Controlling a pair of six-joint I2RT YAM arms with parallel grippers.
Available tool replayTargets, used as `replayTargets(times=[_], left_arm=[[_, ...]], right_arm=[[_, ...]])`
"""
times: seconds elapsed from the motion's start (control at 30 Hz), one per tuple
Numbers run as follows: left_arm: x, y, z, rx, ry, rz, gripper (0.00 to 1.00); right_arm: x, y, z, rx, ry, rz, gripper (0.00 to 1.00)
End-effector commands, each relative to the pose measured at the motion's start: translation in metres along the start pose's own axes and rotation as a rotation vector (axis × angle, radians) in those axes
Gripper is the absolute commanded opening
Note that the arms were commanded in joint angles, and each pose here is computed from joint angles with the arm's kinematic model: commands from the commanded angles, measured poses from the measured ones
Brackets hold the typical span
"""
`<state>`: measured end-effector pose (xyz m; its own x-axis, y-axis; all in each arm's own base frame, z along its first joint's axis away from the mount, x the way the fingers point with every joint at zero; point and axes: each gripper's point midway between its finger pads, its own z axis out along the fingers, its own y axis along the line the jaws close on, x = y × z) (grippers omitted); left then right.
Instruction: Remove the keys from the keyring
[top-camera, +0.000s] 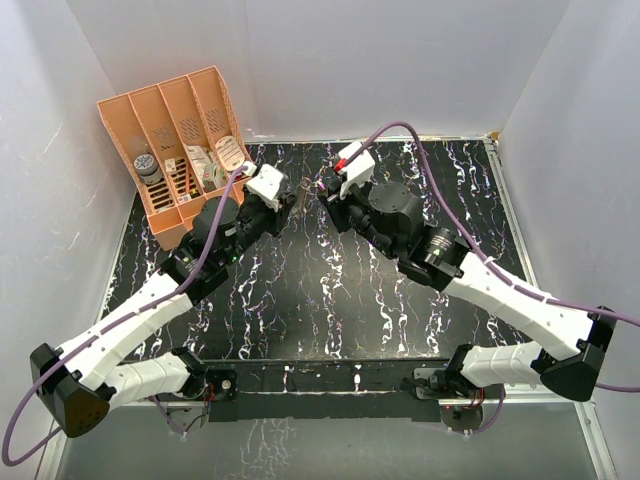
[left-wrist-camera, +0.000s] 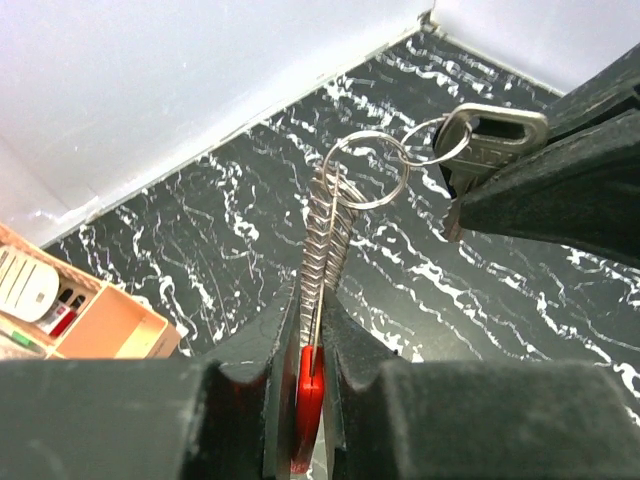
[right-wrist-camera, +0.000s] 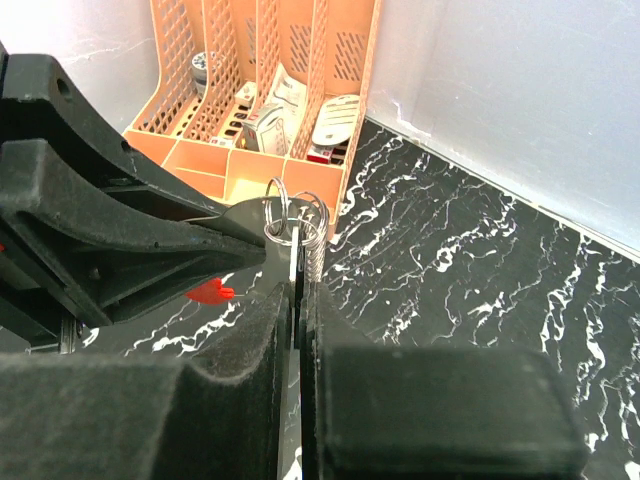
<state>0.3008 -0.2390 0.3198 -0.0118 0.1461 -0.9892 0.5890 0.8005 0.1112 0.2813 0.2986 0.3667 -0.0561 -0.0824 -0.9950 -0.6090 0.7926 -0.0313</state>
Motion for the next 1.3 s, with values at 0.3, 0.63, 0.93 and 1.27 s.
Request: replayTargets(times=[0.3,0.63,0.93,1.27], left_arm=[[-0.036,-0.01,-0.018,0.08,-0.143,-0.07,0.51],[-0.076,-0.012,-0.019,0.098,-0.289,-0.097,0.41],[-0.111,-0.044,-0.014,0.291,-0.393,-0.105,0.39],[-0.103,-0.061,0.0,0.383,-0.387,-0.008,0.41]], right_arm=[[-0.045,-0.056,-0.034,0.256,0.007,-0.149,0.0],[-0.054,-0.054,-0.034,0.251,-0.016,-0.172,0.0],[-0.056,-0.051,-0.037,0.25,-0.03,-0.159,0.0],[-0.061,-0.043,-0.043,0.206,-0.057,-0.143,0.0]])
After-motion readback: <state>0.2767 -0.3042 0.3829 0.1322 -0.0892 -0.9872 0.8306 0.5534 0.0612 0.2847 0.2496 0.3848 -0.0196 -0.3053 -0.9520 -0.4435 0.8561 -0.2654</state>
